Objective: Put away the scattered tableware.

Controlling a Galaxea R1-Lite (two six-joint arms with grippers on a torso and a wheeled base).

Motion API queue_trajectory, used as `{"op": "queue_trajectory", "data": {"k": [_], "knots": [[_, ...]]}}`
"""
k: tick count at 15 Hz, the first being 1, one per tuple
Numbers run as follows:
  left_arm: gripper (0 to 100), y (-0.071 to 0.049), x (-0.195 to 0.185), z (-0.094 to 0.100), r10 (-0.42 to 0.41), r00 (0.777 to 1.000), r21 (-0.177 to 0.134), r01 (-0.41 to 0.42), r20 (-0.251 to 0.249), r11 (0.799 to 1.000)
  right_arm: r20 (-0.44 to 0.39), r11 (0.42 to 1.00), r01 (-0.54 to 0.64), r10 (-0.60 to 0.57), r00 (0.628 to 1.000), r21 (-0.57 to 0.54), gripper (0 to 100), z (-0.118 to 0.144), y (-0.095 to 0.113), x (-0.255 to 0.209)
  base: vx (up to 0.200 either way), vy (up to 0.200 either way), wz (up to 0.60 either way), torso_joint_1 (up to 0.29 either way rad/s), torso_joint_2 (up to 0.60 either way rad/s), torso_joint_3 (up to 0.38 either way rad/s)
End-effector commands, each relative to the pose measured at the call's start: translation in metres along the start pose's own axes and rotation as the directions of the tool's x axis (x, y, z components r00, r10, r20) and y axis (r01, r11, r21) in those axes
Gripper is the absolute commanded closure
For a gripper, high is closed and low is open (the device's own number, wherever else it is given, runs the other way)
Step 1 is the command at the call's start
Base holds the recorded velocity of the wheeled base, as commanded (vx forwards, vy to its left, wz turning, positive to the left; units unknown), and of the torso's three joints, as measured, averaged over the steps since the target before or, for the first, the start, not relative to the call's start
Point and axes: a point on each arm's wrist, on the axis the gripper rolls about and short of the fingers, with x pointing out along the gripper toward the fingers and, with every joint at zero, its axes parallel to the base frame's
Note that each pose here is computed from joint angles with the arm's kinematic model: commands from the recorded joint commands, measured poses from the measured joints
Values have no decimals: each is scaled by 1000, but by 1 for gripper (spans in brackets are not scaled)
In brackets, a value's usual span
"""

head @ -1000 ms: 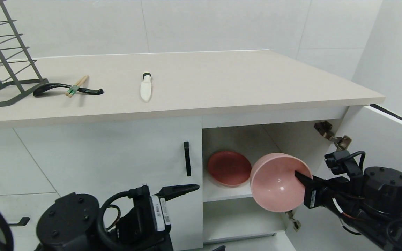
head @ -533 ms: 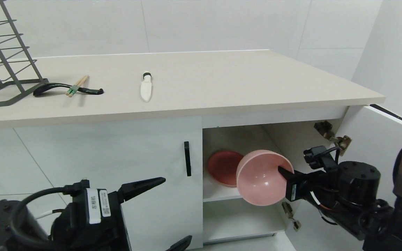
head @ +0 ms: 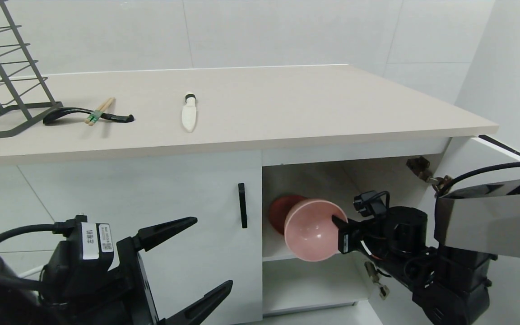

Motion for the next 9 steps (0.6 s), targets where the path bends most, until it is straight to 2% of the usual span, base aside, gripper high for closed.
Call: {"op": "queue_trajectory", "data": {"k": [1, 2, 4, 9], "knots": [[0, 1, 0, 0, 20, 1000, 0, -20, -1, 1000, 38, 999, -35, 35, 999, 4, 100, 3, -1, 16, 0, 0, 0, 0, 0, 0], [0, 2, 0, -1, 35, 999, -1, -35, -5, 999, 64, 999, -33, 33, 997, 7, 100, 7, -5, 22, 0, 0, 0, 0, 0, 0], [0, 2, -1, 0, 39, 999, 1, -39, 0, 999, 44, 1000, -16, 15, 999, 15, 100, 8, -12, 37, 0, 0, 0, 0, 0, 0], [0, 2, -1, 1, 39, 999, 1, -39, 2, 999, 11, 998, -63, 63, 998, 22, 100, 17, -18, 73, 0, 0, 0, 0, 0, 0]]}}
